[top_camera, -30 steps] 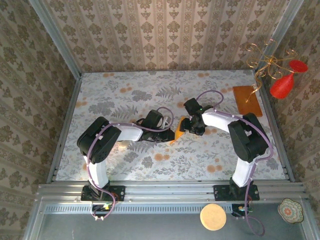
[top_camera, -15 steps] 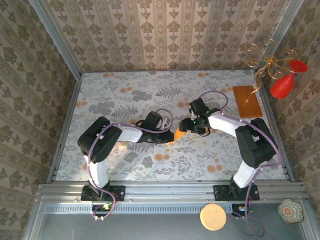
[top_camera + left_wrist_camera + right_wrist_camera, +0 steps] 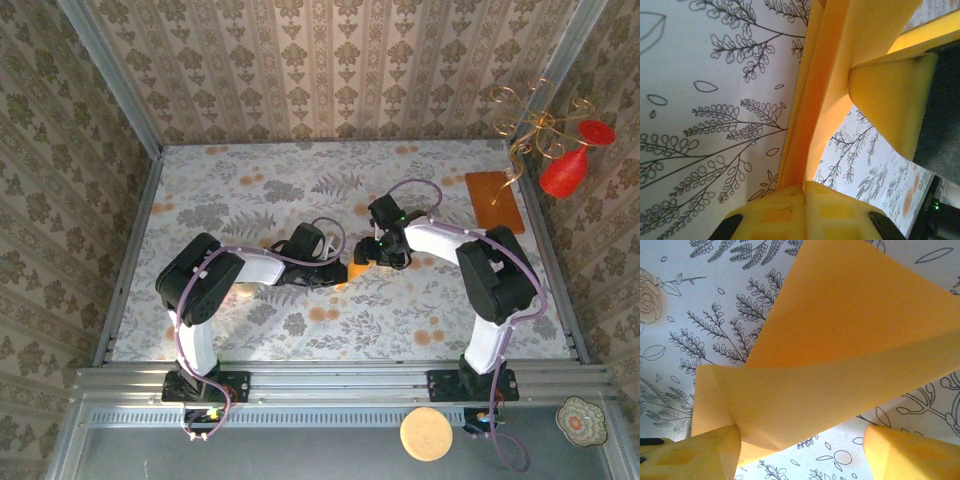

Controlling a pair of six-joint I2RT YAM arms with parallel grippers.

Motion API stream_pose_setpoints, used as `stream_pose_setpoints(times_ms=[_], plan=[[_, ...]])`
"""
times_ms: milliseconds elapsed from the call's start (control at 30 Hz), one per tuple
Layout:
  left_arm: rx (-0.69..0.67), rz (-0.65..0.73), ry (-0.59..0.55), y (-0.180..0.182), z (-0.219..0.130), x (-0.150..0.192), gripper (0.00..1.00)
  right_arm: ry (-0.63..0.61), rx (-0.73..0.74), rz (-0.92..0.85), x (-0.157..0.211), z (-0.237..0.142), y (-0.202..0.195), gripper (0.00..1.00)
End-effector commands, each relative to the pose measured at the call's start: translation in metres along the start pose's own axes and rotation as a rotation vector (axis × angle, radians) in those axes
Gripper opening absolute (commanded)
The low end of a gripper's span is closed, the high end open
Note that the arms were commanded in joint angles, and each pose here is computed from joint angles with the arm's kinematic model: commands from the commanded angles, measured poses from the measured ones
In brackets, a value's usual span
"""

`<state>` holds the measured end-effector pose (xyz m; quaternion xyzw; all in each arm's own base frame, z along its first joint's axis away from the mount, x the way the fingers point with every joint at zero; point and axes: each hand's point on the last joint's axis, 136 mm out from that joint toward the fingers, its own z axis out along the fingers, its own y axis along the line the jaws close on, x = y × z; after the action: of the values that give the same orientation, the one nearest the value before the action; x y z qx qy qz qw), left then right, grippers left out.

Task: Fold a paper plane with a square sheet of paper (pick it up from the middle)

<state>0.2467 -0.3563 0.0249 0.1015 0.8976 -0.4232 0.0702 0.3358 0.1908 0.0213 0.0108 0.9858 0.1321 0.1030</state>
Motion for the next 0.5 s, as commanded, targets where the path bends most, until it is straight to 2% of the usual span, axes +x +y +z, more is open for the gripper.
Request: stream_pose_setpoints(times_ms=[0,200,467], plan=[[-0.019,-0.032,0.022,0.011,0.005,0.006,0.10,0.039,0.132,-0.002,0.007,0.021,-0.021,0.69],[-0.013,-0.023,0.016,0.003,-0.002,0.004,0.12,0.083,0.245,0.006,0.017,0.032,-0.039,0.68],[-0.016,-0.004,-0.012,-0.008,-0.015,-0.002,0.21,0.115,0.278,0.012,0.022,0.042,-0.046,0.67]])
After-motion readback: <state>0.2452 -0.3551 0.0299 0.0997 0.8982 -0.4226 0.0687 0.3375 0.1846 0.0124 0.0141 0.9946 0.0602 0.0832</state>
